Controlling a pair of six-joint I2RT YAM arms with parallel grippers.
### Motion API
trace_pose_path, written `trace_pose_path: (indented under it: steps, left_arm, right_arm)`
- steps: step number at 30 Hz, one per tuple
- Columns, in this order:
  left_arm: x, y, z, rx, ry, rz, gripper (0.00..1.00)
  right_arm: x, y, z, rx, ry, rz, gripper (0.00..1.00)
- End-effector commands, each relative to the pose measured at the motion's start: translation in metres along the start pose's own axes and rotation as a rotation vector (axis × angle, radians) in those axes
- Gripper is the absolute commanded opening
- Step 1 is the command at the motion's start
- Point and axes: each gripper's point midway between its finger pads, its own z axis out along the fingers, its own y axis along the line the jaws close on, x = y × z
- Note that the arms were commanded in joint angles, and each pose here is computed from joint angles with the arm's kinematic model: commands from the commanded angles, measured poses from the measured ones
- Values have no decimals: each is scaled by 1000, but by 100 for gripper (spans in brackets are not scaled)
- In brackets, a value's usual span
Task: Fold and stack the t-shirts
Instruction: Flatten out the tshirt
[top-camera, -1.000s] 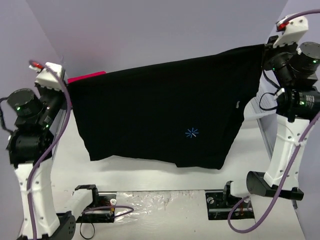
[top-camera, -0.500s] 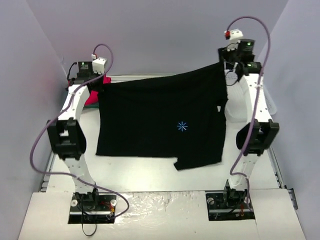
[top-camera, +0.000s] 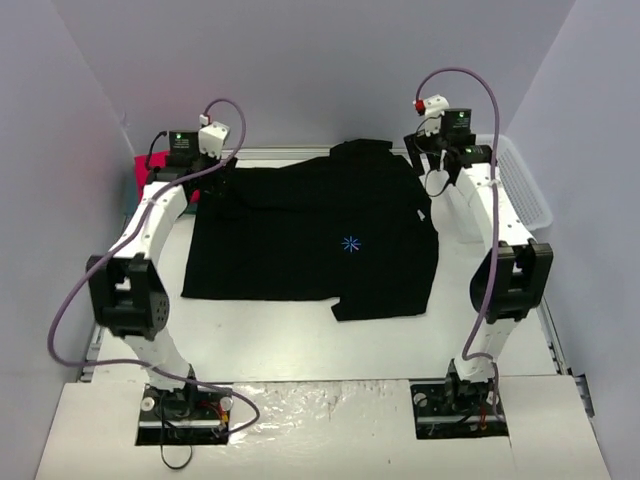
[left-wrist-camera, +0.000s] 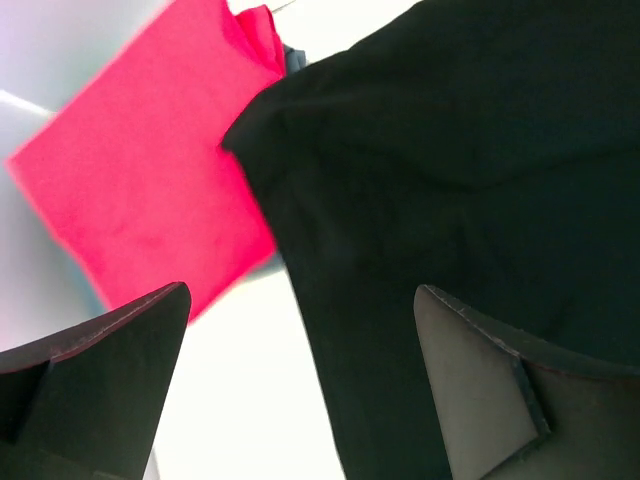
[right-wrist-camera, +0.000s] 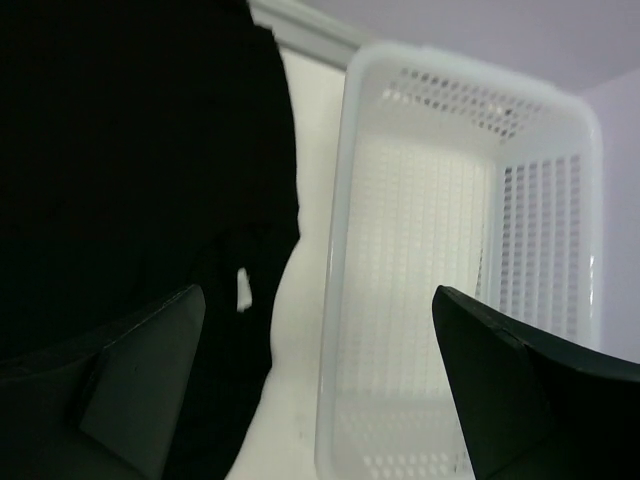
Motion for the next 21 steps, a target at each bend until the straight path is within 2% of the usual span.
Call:
trace_pose_path:
  steps: [1,3,4,6,8,9,10,11,13,14,15,18,21]
  left_arm:
    - [-29,13,-75,-66,-145,38,94]
    - [-24,10,-104,-70,-176,62,94]
    - [-5,5,-104,-64,-142,70,94]
    - [2,9,-123,-100,-144,76,94]
    - [19,9,-130,-114,-100,71,94]
    - [18,10,-142,-120,-117,75,94]
    - [26,4,-146,-100,-95,85,94]
    - [35,-6,-147,-54,-87,90,94]
    - [49,-21,-155,13,-73,122,94]
    - [55,-31,-155,61,-71,135,94]
    - [71,-38,-152,90,-37,168,94]
    - [108,-53,-147,161,54,240,94]
    - [133,-57,-149,190,113,315,96]
  right_arm:
    - [-10,-2,-61,-34,-81,13,93]
    - [14,15,-77,-100,-53,9,93]
    - [23,20,-82,-117,-39,8,93]
    - [48,31,-92,-150,-1,-1,93]
    - [62,41,-97,-183,18,-8,90]
    - [77,48,-99,-206,41,-20,86]
    - [84,55,-99,-239,50,-22,80]
    - [93,62,-96,-264,71,-24,56]
    - [117,78,-92,-329,128,-22,37]
    - [126,83,-90,-349,153,-23,23]
    - [139,90,-86,-376,195,-31,19]
    - [169,108,-85,-458,290,-37,21]
    - [192,122,-95,-545,353,-68,32]
